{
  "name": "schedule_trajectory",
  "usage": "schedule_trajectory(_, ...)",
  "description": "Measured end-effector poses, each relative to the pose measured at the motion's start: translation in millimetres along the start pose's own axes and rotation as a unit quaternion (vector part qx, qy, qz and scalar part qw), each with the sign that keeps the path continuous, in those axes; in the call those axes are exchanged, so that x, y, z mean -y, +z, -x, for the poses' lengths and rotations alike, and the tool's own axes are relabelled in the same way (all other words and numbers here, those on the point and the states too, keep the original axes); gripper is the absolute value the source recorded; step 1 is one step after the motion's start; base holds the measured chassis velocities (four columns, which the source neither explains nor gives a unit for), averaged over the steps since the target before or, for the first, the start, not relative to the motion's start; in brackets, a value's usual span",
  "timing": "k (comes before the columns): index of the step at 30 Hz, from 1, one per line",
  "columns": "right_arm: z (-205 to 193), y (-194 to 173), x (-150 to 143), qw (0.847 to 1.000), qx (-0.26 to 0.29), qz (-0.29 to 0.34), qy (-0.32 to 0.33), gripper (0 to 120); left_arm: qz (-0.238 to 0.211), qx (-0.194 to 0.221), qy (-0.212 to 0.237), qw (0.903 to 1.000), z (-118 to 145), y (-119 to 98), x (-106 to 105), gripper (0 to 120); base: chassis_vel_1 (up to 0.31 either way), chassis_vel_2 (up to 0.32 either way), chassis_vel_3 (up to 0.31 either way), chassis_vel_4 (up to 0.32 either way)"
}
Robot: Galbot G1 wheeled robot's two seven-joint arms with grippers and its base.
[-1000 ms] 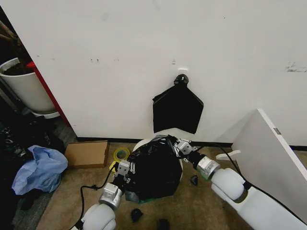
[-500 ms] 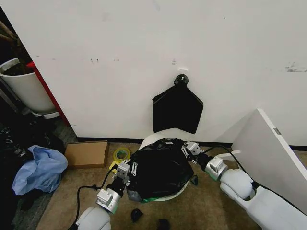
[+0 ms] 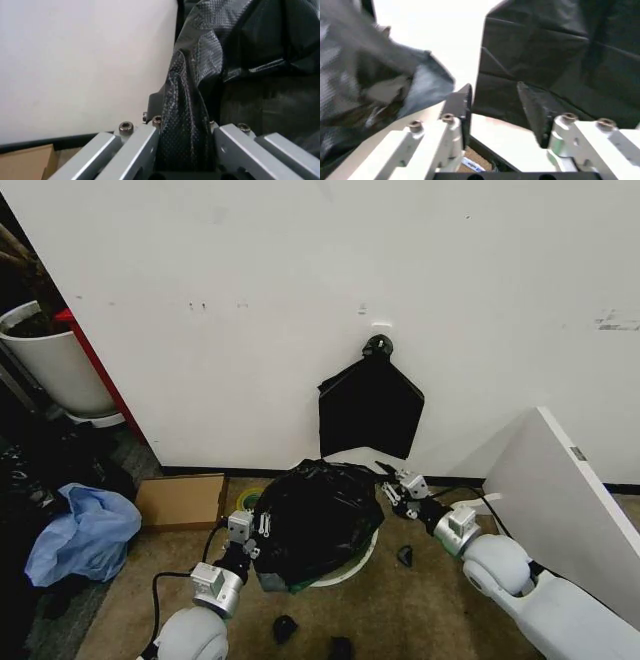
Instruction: Place the garbage bag over the trash bin.
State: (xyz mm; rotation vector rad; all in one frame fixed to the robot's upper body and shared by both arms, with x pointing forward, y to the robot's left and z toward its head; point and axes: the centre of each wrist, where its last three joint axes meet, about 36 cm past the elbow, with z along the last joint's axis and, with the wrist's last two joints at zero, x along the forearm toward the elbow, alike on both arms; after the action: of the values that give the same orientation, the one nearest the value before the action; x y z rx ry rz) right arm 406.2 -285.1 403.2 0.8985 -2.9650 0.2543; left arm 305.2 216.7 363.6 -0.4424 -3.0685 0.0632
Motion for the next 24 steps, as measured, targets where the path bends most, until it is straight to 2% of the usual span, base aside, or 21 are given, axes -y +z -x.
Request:
schedule_trajectory(3,-3,-10,3,0.999,-0.003,0.027,0.022,46,-0.001,-0.009,-0.008,0.9999,0,0,0,1,0.000,0.000,0.000,0.000)
schedule_trajectory(6,-11,-32,-2,0.995,-0.018,0.068,0.068,59,-0.011,-0.030,-0.030,0.9990,1,-2,4,1,0.000,0.000,0.000,0.000)
schedule_trajectory(8,-17,-45,-14,0.993,-0.035,0.072,0.090,67,-0.020,-0.038,-0.039,0.9983,1,-3,6,1,0.000,0.000,0.000,0.000)
schedule_trajectory(9,-17,-45,-14,0.993,-0.035,0.072,0.090,67,-0.020,-0.038,-0.039,0.9983,1,-3,6,1,0.000,0.000,0.000,0.000)
schedule_trajectory(12,-28,-76,-61,0.984,-0.091,0.054,0.144,81,-0.019,-0.052,-0.055,0.9969,6,-2,9,1,0.000,0.000,0.000,0.000)
schedule_trajectory(16,-34,-101,-105,0.981,-0.120,0.044,0.145,96,0.001,-0.061,-0.068,0.9958,17,-4,17,1,0.000,0.000,0.000,0.000)
schedule_trajectory(21,-29,-109,-134,0.981,-0.145,0.052,0.121,100,0.037,-0.056,-0.065,0.9956,25,-1,22,1,0.000,0.000,0.000,0.000)
schedule_trajectory(24,-26,-108,-142,0.980,-0.158,0.056,0.112,100,0.050,-0.054,-0.061,0.9954,28,1,24,1,0.000,0.000,0.000,0.000)
